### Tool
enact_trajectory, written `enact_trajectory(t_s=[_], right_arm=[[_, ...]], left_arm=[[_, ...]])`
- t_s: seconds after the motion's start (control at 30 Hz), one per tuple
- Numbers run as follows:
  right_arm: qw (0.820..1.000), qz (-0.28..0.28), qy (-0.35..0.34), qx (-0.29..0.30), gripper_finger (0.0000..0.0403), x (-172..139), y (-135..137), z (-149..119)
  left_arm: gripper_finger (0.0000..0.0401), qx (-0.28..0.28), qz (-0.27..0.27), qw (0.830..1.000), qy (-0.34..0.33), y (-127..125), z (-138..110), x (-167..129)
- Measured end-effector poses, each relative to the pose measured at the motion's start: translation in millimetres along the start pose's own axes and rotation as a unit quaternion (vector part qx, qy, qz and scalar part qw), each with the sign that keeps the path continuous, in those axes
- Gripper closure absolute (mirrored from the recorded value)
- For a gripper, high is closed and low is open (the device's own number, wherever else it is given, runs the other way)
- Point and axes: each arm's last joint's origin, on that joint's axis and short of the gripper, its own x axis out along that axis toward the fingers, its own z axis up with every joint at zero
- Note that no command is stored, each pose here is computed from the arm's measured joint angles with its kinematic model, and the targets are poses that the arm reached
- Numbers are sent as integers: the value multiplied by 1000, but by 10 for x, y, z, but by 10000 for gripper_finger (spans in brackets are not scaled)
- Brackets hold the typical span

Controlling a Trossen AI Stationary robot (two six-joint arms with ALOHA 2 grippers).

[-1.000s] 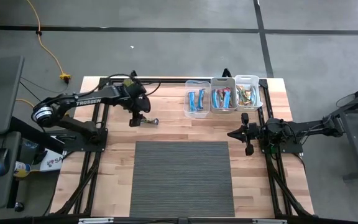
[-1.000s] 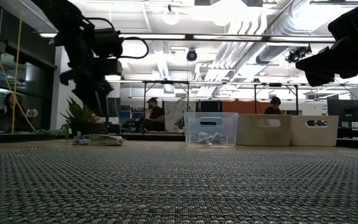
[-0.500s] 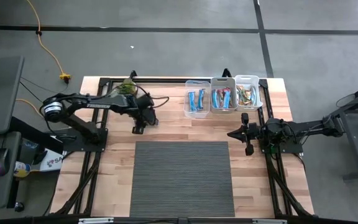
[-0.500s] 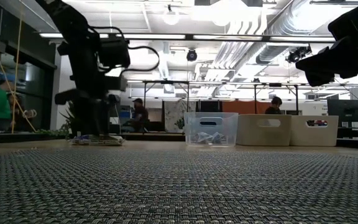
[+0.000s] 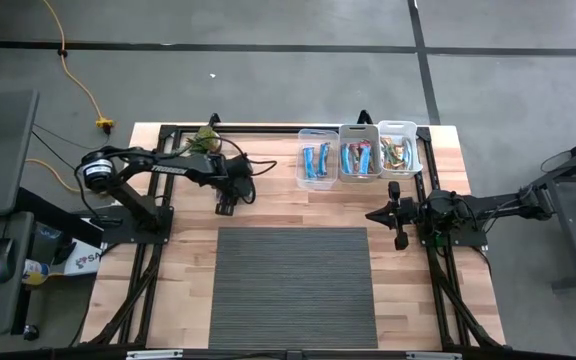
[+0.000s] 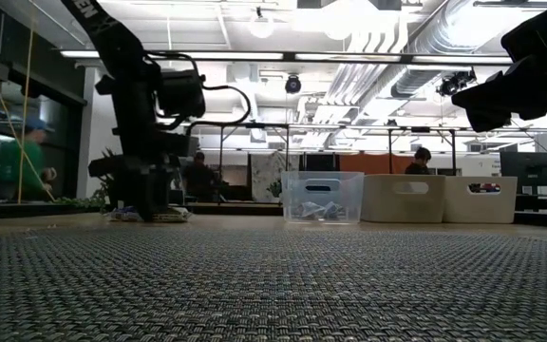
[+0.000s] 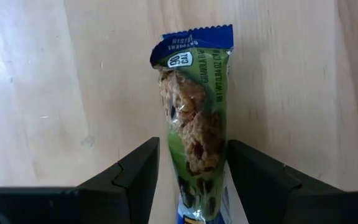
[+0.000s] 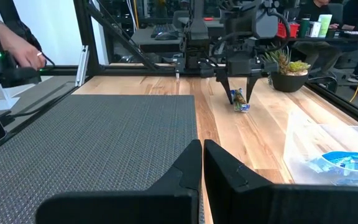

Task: Pick and place Granola Bars by type
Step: Put the blue granola bar into the transparent bin

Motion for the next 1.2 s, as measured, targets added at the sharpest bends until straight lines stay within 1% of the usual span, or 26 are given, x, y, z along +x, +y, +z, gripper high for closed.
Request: enact_trajectory(t_s=[0.2, 0.57, 0.83, 0.97, 1.2], right_arm=[[1000, 0, 0, 0, 402, 0, 0, 1], [1000, 0, 0, 0, 402, 0, 0, 1], [1000, 0, 0, 0, 402, 0, 0, 1], [1000, 0, 0, 0, 402, 0, 0, 1], [1000, 0, 0, 0, 402, 0, 0, 1]], left_arm=[[211, -1, -13, 1000, -6, -6, 2, 14], [211, -27, -44, 998, -21, -26, 7, 24], [212, -38, -58, 998, -8, -39, -2, 90], [230, -37, -59, 998, -8, -39, 1, 99], [283, -36, -59, 998, -7, -44, 0, 100]])
